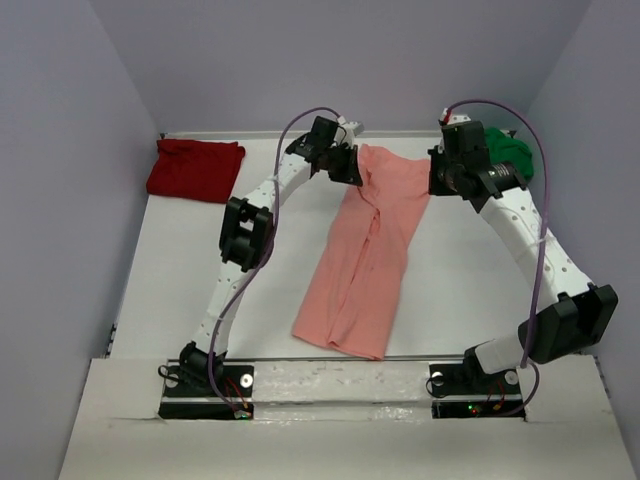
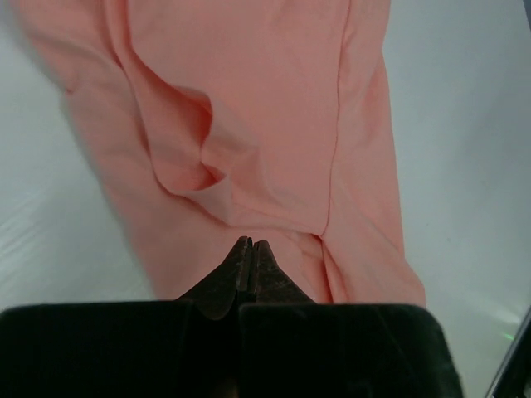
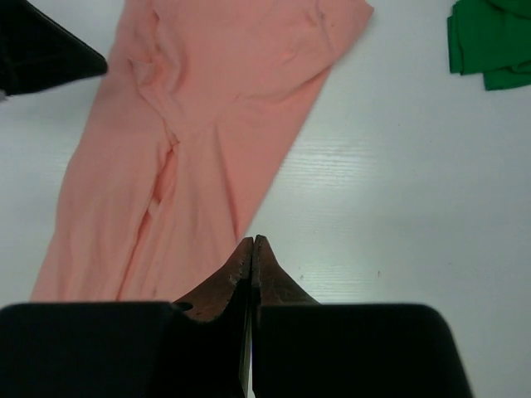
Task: Fold and stack the t-shirts
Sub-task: Rotate the tshirt 90 degrees
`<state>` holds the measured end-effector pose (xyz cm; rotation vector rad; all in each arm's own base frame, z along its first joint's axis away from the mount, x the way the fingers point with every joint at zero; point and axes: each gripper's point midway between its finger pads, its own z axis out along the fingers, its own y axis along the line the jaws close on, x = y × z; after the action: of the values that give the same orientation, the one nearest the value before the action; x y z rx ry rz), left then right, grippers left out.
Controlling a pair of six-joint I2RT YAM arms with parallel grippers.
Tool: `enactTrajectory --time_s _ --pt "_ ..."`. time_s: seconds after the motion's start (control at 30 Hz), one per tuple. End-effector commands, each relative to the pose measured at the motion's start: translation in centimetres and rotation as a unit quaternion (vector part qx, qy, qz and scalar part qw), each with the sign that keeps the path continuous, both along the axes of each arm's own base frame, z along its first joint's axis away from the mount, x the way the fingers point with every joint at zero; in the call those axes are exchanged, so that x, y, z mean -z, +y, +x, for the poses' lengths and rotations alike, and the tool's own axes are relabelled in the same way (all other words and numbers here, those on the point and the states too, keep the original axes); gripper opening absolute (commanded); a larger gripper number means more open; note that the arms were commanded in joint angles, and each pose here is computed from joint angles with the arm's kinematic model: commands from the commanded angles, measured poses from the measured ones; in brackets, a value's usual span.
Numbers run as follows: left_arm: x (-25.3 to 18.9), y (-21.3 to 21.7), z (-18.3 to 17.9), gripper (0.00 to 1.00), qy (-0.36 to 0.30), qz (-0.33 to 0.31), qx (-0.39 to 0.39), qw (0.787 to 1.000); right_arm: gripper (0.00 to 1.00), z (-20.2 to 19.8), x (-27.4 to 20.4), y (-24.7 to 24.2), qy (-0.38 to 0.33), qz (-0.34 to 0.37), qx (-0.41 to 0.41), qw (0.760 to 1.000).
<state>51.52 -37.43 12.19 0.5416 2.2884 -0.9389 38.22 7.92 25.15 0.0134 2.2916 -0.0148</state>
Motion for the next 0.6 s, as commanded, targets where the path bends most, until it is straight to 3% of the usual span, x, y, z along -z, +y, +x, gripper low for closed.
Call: enactTrajectory --time_s 0.0,0.3,0.4,0.57 --pt "-6.6 -1.8 -1.8 0.00 -0.039 -0.109 0.094 0.989 0.00 0.0 0.5 0.9 0.005 -0.020 0.009 1.000" --pt "-6.8 -2.9 -3.5 0.00 -0.009 -0.217 0.180 0.959 0.00 -0.3 3.7 1.9 0.052 -0.050 -0.001 0.997" --pt "-5.3 -3.6 -3.1 0.00 0.040 -0.231 0.172 0.957 0.00 -0.5 3.4 2.4 0.049 -0.053 -0.002 0.997" --pt "-2.8 -4.3 -2.7 0.00 0.060 -0.231 0.164 0.957 0.00 -0.9 3.5 2.3 0.058 -0.064 -0.002 0.996"
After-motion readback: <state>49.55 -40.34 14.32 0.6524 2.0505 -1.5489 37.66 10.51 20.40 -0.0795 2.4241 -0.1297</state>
